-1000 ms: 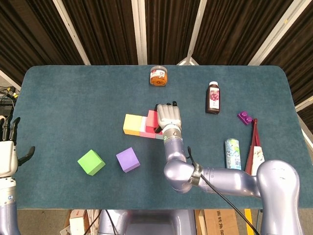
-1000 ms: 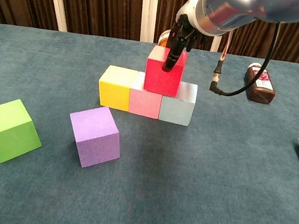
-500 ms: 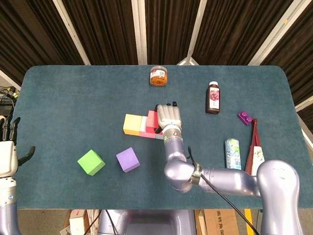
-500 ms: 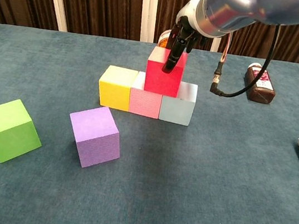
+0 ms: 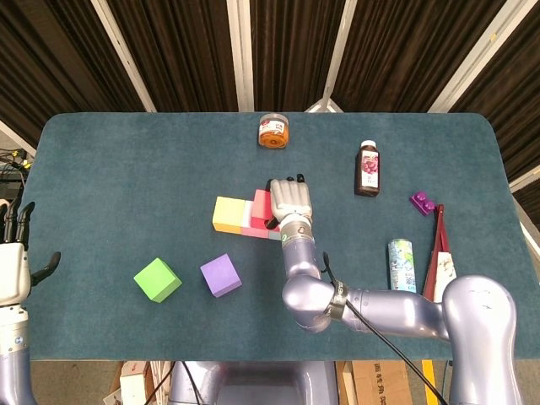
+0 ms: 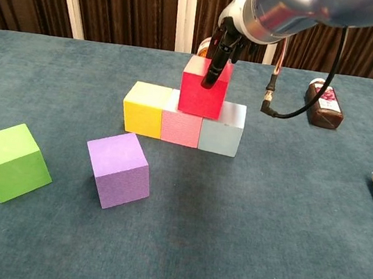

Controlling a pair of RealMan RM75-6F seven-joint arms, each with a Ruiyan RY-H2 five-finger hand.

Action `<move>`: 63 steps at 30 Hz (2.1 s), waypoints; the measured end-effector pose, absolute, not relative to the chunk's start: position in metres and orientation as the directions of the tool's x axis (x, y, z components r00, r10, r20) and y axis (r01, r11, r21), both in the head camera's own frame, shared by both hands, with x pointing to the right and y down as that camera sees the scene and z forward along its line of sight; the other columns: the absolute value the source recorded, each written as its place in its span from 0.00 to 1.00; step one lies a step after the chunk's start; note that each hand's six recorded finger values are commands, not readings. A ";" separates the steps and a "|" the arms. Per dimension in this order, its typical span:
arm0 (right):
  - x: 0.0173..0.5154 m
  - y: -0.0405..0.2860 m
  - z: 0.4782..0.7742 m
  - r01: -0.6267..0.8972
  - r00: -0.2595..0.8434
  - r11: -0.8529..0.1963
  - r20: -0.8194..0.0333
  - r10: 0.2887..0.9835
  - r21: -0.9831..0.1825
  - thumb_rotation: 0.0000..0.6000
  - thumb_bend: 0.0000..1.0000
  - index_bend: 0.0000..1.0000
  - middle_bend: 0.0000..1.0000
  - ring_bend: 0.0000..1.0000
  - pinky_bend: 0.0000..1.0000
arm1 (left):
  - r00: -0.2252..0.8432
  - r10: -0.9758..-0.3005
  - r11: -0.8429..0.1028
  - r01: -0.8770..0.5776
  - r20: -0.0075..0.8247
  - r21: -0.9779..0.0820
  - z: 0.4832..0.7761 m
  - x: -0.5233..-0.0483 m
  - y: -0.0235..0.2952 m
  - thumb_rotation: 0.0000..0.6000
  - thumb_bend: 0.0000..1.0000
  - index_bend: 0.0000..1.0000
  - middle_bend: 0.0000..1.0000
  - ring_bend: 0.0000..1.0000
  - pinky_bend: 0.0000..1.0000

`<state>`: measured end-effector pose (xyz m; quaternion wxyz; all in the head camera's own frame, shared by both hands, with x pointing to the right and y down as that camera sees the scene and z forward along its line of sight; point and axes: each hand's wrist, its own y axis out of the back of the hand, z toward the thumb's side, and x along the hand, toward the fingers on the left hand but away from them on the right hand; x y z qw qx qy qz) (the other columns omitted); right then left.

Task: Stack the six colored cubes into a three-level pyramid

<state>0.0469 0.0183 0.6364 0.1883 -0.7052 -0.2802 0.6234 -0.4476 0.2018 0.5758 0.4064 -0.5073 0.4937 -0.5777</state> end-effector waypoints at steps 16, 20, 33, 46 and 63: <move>0.049 0.018 0.640 0.155 0.059 -0.777 -0.780 0.623 -0.610 1.00 0.28 0.38 0.31 0.15 0.00 | -0.159 -0.970 -0.182 -0.026 0.183 -0.983 0.576 -0.448 0.202 1.00 0.27 0.10 0.01 0.00 0.00; 0.050 0.018 0.640 0.155 0.059 -0.777 -0.780 0.623 -0.609 1.00 0.28 0.38 0.30 0.15 0.00 | -0.157 -0.970 -0.182 -0.025 0.184 -0.983 0.577 -0.447 0.202 1.00 0.27 0.10 0.01 0.00 0.00; 0.051 0.019 0.639 0.150 0.062 -0.777 -0.779 0.624 -0.611 1.00 0.28 0.32 0.23 0.08 0.00 | -0.155 -0.971 -0.183 -0.022 0.185 -0.983 0.578 -0.446 0.202 1.00 0.27 0.10 0.01 0.00 0.00; 0.051 0.021 0.639 0.139 0.063 -0.781 -0.781 0.621 -0.610 1.00 0.28 0.27 0.20 0.05 0.00 | -0.155 -0.971 -0.183 -0.022 0.184 -0.983 0.578 -0.446 0.202 1.00 0.27 0.10 0.00 0.00 0.00; 0.053 0.022 0.637 0.124 0.059 -0.785 -0.785 0.617 -0.607 1.00 0.28 0.23 0.17 0.02 0.00 | -0.158 -0.970 -0.182 -0.020 0.183 -0.983 0.578 -0.446 0.202 1.00 0.27 0.10 0.00 0.00 0.00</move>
